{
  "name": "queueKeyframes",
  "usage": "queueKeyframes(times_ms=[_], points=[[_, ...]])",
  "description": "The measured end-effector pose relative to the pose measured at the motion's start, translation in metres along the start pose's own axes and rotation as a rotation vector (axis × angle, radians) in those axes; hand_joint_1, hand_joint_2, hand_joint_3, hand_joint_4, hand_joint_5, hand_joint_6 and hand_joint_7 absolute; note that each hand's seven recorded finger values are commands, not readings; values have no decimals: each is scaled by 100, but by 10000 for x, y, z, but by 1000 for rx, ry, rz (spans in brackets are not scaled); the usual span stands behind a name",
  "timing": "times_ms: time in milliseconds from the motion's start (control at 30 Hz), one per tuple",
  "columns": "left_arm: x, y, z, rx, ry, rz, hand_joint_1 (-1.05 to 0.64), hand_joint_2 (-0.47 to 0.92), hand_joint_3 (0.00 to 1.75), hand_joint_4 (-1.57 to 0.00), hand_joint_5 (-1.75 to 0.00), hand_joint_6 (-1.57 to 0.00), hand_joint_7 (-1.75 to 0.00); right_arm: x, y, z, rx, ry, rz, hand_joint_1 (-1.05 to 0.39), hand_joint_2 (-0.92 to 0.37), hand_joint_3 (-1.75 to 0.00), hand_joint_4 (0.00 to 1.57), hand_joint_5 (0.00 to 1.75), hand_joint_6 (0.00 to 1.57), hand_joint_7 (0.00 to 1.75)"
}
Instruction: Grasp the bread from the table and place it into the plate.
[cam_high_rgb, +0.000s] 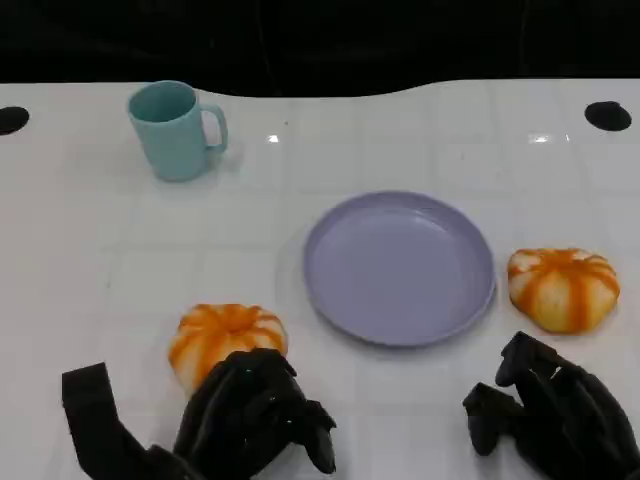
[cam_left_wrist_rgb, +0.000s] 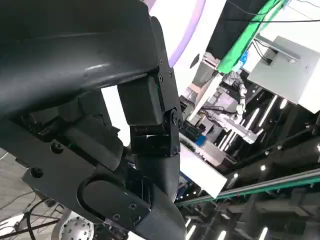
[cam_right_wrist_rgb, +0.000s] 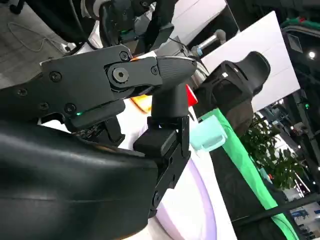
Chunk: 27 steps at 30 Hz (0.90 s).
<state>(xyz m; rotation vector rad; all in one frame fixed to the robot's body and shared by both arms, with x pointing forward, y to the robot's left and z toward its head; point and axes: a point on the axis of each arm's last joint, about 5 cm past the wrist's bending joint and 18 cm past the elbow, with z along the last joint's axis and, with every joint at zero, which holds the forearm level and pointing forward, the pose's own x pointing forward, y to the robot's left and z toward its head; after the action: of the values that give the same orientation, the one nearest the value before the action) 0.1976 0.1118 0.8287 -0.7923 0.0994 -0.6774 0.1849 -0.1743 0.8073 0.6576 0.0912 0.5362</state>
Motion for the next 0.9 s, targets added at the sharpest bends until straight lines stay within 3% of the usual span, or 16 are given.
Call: queueKeyframes(times_ms=[167,300,367,600,900], points=[[-3,3,3,2,-1,0,-105,62,1,-157,-69,-157,-30,1,0,1,0,0,0,-58,-92,-19,78,172,71,140],[-3,1,42,72,-47,-24,-105,68,2,-157,-46,-155,-10,2,1,0,0,0,-1,-57,-92,-19,78,172,71,139],[-4,-2,80,133,-80,-41,-105,69,2,-157,-43,-155,-7,2,1,0,0,0,-1,-57,-92,-20,78,172,70,140],[-14,-17,310,423,-163,-54,-105,84,4,-150,-24,-129,0,3,2,-1,-1,-1,0,-57,-92,-20,77,171,69,141],[-40,-83,628,817,-199,-16,-105,88,2,-116,-11,-82,0,6,5,0,-4,-2,1,-58,-92,-20,77,170,68,144]])
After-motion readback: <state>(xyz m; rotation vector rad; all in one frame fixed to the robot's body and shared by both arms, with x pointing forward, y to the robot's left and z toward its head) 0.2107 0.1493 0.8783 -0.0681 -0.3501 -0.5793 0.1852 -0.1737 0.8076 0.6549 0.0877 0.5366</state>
